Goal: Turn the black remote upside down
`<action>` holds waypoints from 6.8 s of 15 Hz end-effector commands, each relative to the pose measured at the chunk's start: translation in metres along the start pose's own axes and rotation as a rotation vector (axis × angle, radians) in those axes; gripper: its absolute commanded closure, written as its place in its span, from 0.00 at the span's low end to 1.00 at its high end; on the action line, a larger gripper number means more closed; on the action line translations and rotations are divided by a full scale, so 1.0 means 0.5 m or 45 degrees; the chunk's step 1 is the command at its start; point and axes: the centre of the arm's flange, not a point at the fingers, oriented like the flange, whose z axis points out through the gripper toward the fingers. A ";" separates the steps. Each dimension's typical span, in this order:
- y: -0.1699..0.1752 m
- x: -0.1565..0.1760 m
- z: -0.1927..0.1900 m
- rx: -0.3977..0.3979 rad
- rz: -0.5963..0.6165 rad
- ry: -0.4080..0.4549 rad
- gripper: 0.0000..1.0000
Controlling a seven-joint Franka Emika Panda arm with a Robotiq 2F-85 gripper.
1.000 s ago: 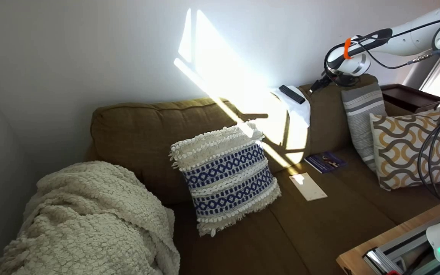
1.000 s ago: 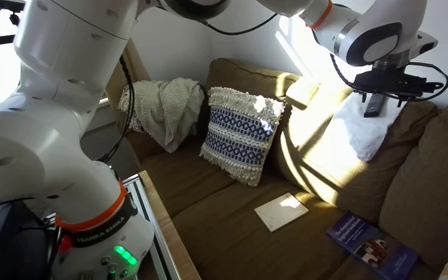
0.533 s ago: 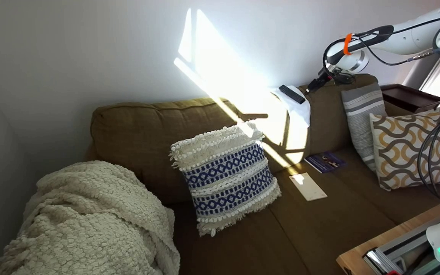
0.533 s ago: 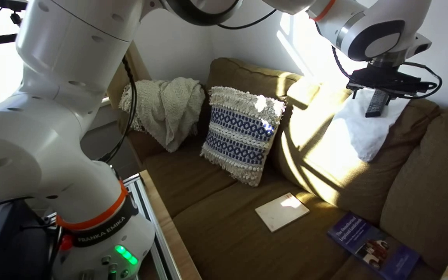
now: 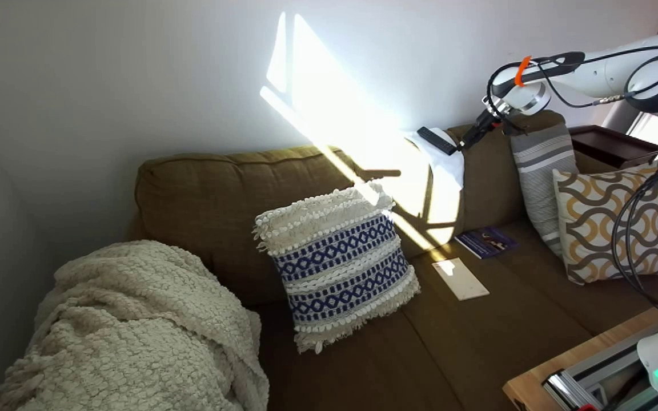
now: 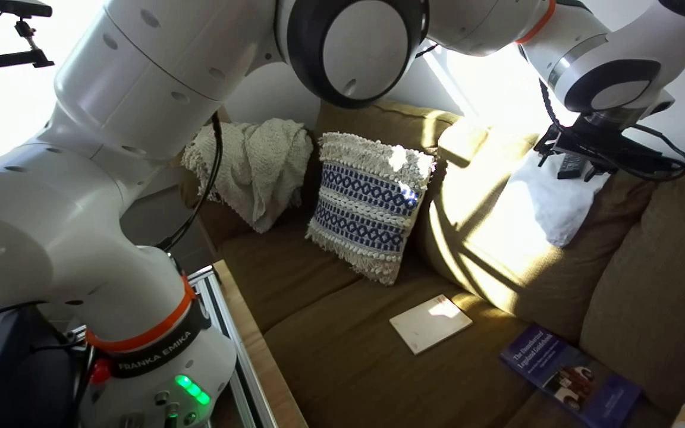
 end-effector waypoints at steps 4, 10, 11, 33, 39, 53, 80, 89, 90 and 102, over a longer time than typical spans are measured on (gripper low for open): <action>0.095 0.008 0.026 0.108 -0.047 0.118 0.00; 0.120 -0.011 0.035 0.213 -0.111 0.228 0.00; 0.118 -0.011 0.038 0.228 -0.114 0.238 0.00; 0.139 -0.018 0.079 0.303 -0.055 0.394 0.30; 0.129 -0.006 0.106 0.324 -0.026 0.421 0.05; 0.112 0.020 0.101 0.280 0.009 0.421 0.95; -0.123 0.189 0.156 -0.585 -0.262 -0.071 0.70; -0.140 0.190 0.169 -0.543 -0.270 -0.122 0.51; -0.139 0.188 0.167 -0.542 -0.270 -0.123 0.50; -0.134 0.184 0.157 -0.579 -0.293 -0.126 0.59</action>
